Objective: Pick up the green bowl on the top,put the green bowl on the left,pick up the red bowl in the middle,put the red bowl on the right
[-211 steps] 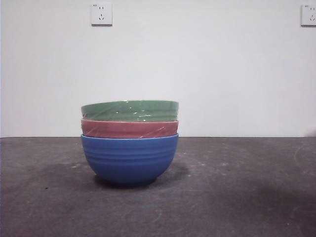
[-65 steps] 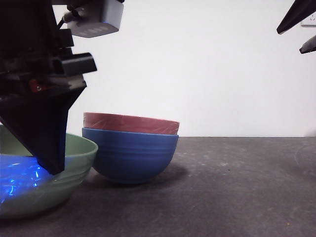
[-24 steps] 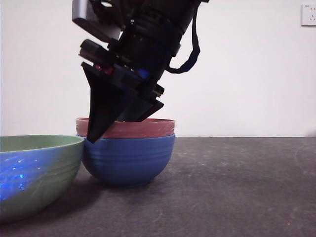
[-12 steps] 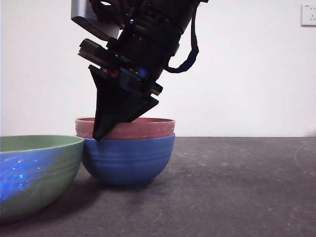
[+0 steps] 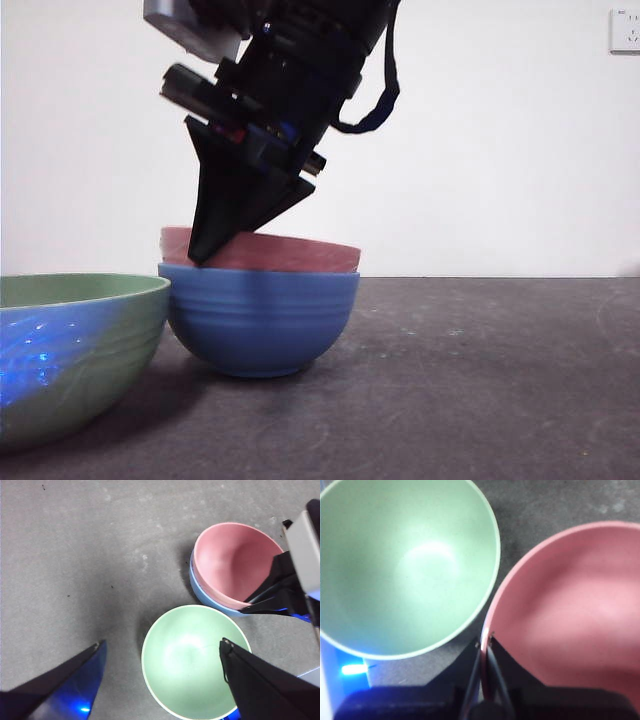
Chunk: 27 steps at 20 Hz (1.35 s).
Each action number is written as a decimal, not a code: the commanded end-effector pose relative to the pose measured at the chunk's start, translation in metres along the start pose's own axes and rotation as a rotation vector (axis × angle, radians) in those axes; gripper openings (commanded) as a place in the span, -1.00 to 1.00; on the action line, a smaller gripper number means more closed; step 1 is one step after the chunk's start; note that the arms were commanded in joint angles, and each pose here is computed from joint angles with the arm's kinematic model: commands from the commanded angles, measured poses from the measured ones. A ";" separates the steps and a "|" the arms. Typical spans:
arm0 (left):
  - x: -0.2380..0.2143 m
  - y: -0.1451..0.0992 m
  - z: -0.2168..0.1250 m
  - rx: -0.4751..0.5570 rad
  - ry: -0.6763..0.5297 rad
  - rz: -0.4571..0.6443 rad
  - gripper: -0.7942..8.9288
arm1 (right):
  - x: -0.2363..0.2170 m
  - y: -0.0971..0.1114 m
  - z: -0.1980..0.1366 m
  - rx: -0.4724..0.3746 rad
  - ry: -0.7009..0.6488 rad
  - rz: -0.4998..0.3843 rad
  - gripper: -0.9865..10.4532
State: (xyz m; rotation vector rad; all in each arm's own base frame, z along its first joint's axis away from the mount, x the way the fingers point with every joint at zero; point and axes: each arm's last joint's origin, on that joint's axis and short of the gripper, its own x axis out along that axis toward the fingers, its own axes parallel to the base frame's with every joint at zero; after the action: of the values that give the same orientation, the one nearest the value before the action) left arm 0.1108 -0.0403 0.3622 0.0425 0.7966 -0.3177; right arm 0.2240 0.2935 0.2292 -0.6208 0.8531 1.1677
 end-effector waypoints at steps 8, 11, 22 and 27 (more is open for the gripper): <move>0.001 0.000 0.010 0.014 -0.105 -0.003 -0.07 | -0.102 0.009 0.003 0.024 -0.157 -0.278 -0.86; 0.001 0.000 0.010 0.024 -0.110 -0.003 -0.07 | -0.130 0.012 -0.009 0.123 -0.104 -0.467 -0.86; 0.000 -0.001 0.012 0.032 -0.126 -0.004 -0.07 | -0.072 0.022 -0.093 0.359 0.114 -0.396 -0.86; 0.000 -0.001 0.011 0.032 -0.126 -0.005 -0.07 | -0.051 0.019 -0.098 0.354 0.091 -0.377 -0.86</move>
State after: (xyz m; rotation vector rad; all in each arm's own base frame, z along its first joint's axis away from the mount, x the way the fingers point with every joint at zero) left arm 0.1181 -0.0428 0.3707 0.0402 0.6759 -0.3345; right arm 0.1737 0.1938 0.2249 -0.5075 0.9252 0.6373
